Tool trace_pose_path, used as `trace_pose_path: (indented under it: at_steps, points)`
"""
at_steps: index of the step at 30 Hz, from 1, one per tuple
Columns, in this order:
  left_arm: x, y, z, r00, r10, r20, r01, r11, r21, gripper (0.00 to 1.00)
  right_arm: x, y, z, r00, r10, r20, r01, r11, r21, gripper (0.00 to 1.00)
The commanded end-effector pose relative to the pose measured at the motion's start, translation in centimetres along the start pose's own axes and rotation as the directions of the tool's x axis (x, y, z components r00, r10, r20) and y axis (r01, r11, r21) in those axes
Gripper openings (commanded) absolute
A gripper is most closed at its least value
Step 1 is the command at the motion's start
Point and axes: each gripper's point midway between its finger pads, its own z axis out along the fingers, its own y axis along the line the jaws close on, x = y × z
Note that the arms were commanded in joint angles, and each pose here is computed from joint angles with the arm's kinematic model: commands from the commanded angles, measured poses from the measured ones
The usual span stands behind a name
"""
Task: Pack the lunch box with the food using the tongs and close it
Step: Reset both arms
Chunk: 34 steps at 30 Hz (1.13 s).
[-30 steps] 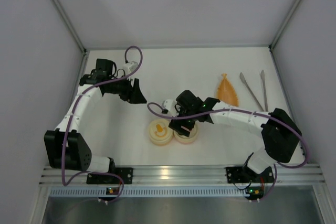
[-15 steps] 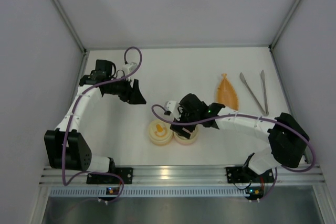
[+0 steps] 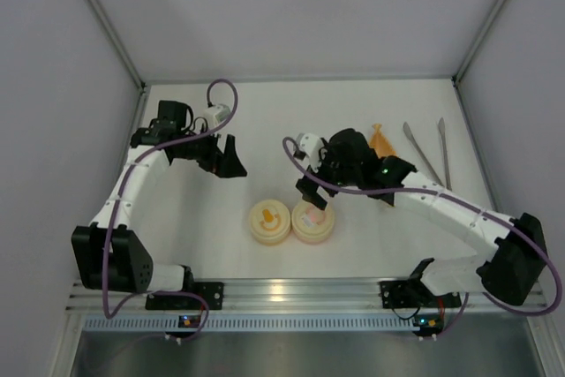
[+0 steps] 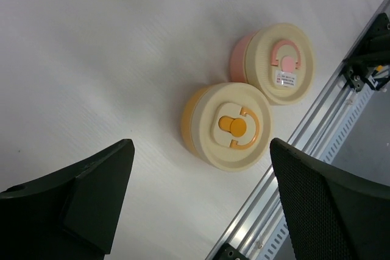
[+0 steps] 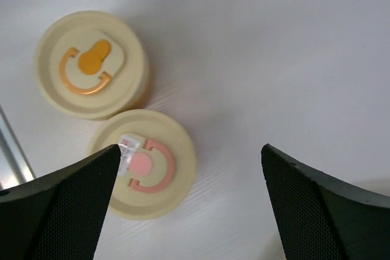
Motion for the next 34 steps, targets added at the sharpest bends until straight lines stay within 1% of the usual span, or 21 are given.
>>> trace_pose_path:
  at_steps: [1,3,5,6,7,8,10,11,12,13,14,15,17,18,20,22,25,27,28,30,34]
  points:
    - [-1.0,0.5,-1.2,0.998,0.040,0.046,-0.036,0.996,-0.087,0.98,-1.6,-3.8,-3.3,0.988,0.130,0.080,-0.136,0.989,0.065,0.99]
    - [-1.3,1.1,-1.4,0.998,0.010,0.066,-0.001,0.991,-0.137,0.98,-0.7,-6.7,-4.7,0.972,0.212,0.099,-0.223,0.967,0.121,0.99]
    - [-1.7,1.7,-1.7,0.996,-0.001,0.085,0.017,0.982,-0.187,0.98,-0.1,-8.4,-6.1,0.956,0.266,0.127,-0.285,0.944,0.166,0.99]
    - [-1.7,1.9,-1.7,0.996,-0.006,0.090,0.024,0.980,-0.198,0.98,0.9,-10.1,-7.1,0.941,0.309,0.135,-0.332,0.920,0.209,0.99]
    - [-1.5,2.2,-1.6,0.995,-0.020,0.093,0.039,0.977,-0.210,0.98,1.3,-10.9,-7.8,0.927,0.343,0.149,-0.370,0.900,0.228,0.99]
    - [-1.9,2.6,-1.7,0.992,-0.026,0.122,0.055,0.970,-0.236,0.98,1.9,-11.6,-8.3,0.915,0.372,0.156,-0.401,0.883,0.243,0.99]
    - [-1.4,3.3,-1.4,0.990,-0.058,0.128,0.090,0.961,-0.263,0.98,4.0,-13.8,-9.7,0.872,0.459,0.170,-0.489,0.823,0.289,0.99]
    - [-1.8,4.4,-1.6,0.985,-0.076,0.158,0.124,0.940,-0.319,0.98,4.7,-14.5,-10.2,0.858,0.482,0.180,-0.514,0.802,0.303,1.00]
    - [-1.8,5.1,-1.7,0.983,-0.074,0.168,0.131,0.926,-0.354,0.98,5.8,-15.7,-10.9,0.836,0.513,0.192,-0.548,0.770,0.327,0.99]
    - [-1.6,5.9,-1.9,0.977,-0.106,0.186,0.172,0.904,-0.392,0.98,6.5,-16.1,-11.0,0.829,0.528,0.182,-0.557,0.756,0.343,0.99]
    - [-1.6,6.5,-2.2,0.975,-0.109,0.193,0.184,0.885,-0.427,0.98,7.2,-16.6,-11.2,0.825,0.538,0.174,-0.562,0.744,0.361,0.99]
    - [-1.5,7.7,-2.8,0.975,-0.105,0.198,0.192,0.848,-0.494,0.98,8.6,-17.5,-11.5,0.813,0.559,0.164,-0.573,0.714,0.402,0.99]
    - [-1.1,8.8,-3.4,0.976,-0.099,0.192,0.190,0.814,-0.549,0.98,9.9,-18.3,-11.9,0.807,0.571,0.152,-0.573,0.694,0.435,0.99]
    - [-0.8,9.6,-3.9,0.978,-0.095,0.188,0.189,0.783,-0.592,0.98,11.0,-18.8,-12.1,0.794,0.590,0.147,-0.585,0.675,0.451,0.99]
    - [0.0,10.5,-4.1,0.985,-0.076,0.155,0.158,0.763,-0.627,0.98,11.9,-19.2,-12.1,0.799,0.585,0.139,-0.574,0.674,0.465,0.99]
    - [0.3,11.1,-4.8,0.987,-0.062,0.150,0.146,0.747,-0.648,0.98,12.8,-19.1,-12.0,0.805,0.581,0.122,-0.560,0.677,0.478,0.99]
    - [1.0,12.5,-5.5,0.983,-0.086,0.159,0.172,0.717,-0.676,0.98,13.6,-18.9,-11.3,0.806,0.583,0.100,-0.554,0.684,0.474,0.99]
    - [1.3,13.3,-6.2,0.978,-0.110,0.175,0.201,0.712,-0.673,0.98,13.9,-18.7,-11.1,0.803,0.588,0.095,-0.556,0.684,0.471,0.99]
    - [1.5,13.2,-5.9,0.977,-0.122,0.173,0.206,0.729,-0.652,0.98,13.9,-18.7,-11.1,0.805,0.585,0.097,-0.555,0.686,0.471,1.00]
    - [1.5,13.3,-5.9,0.976,-0.124,0.177,0.210,0.736,-0.644,0.98,13.7,-18.7,-11.2,0.809,0.579,0.100,-0.551,0.690,0.470,0.99]
    - [1.0,13.2,-6.2,0.980,-0.086,0.181,0.184,0.746,-0.640,0.98,13.4,-19.0,-11.4,0.814,0.572,0.101,-0.546,0.693,0.471,0.99]
